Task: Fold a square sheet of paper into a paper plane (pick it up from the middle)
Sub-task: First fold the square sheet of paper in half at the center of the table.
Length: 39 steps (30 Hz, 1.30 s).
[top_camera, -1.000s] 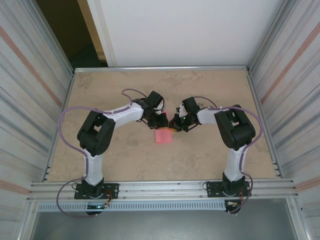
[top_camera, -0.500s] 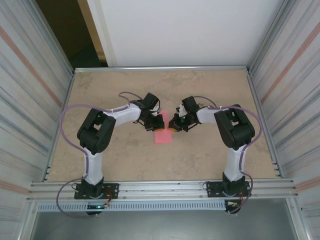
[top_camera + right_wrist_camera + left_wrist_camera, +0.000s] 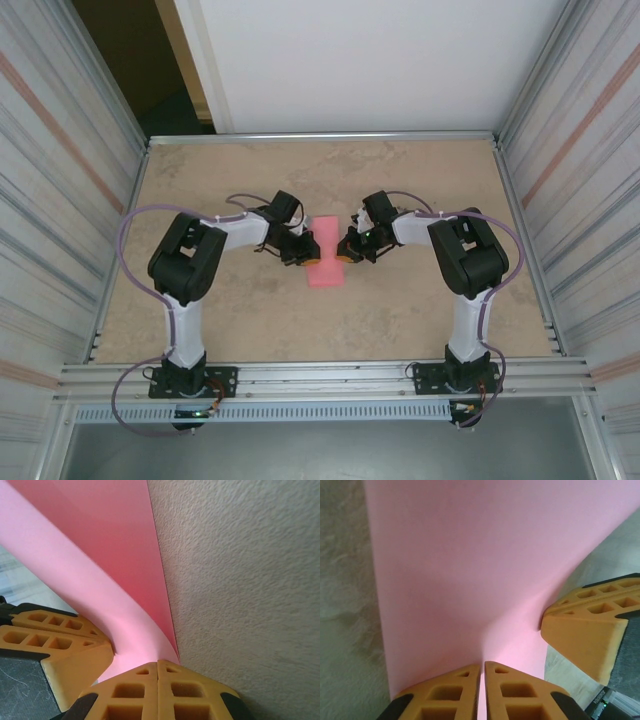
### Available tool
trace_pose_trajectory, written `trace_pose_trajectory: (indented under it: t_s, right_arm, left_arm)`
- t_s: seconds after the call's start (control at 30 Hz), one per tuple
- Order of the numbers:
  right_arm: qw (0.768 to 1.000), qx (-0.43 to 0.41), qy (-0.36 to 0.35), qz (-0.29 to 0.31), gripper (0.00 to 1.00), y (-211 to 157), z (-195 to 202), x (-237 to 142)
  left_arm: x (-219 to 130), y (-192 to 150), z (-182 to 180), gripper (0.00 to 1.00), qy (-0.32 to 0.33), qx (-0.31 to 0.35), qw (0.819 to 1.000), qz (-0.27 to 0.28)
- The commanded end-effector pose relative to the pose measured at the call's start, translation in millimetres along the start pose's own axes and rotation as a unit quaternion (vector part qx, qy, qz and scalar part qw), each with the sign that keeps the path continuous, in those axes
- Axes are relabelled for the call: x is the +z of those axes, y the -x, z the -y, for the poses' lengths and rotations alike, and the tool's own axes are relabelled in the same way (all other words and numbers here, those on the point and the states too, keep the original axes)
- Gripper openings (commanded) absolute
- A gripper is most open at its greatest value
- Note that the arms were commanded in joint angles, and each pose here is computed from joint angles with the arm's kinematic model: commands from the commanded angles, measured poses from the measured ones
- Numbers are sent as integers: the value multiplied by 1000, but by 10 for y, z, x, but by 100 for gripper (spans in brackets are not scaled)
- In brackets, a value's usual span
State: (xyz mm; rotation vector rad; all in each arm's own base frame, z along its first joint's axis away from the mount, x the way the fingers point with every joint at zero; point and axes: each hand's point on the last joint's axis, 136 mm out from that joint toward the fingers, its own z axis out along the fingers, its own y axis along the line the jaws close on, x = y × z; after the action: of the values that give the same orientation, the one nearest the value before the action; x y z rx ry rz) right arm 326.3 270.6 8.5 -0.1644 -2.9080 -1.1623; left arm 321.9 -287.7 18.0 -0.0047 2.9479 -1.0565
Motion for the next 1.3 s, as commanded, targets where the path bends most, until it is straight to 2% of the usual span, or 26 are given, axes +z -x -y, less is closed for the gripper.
trace_pose_trajectory:
  t_s: [0.0,0.27,0.37,0.47,0.6,0.77,1.03,1.27]
  right_arm:
    - [977,74,-193,-47,0,-462,1107,209]
    - [974,74,-210,-49,0,-467,1169,187]
    - [974,72,-211,-49,0,-463,1166,187]
    - [973,72,-212,-48,0,-453,1165,184]
    - [973,74,-215,-49,0,-447,1180,196]
    - [972,77,-218,-48,0,-438,1205,191]
    - [970,77,-224,-52,0,-446,1271,182]
    - [966,77,-239,-57,0,-466,1366,172]
  left_arm:
    - [-93,-78,-348,13,41,-22,999,1]
    - [-361,-176,-446,14,45,-28,998,17]
    - [-503,-96,-268,14,25,-8,999,40]
    - [-596,11,27,14,-25,14,998,64]
    - [-474,93,338,14,-81,35,994,66]
    - [-141,119,427,14,-78,43,995,37]
    - [-5,195,27,14,-57,13,998,38]
    - [-212,229,-452,14,-58,-36,995,69]
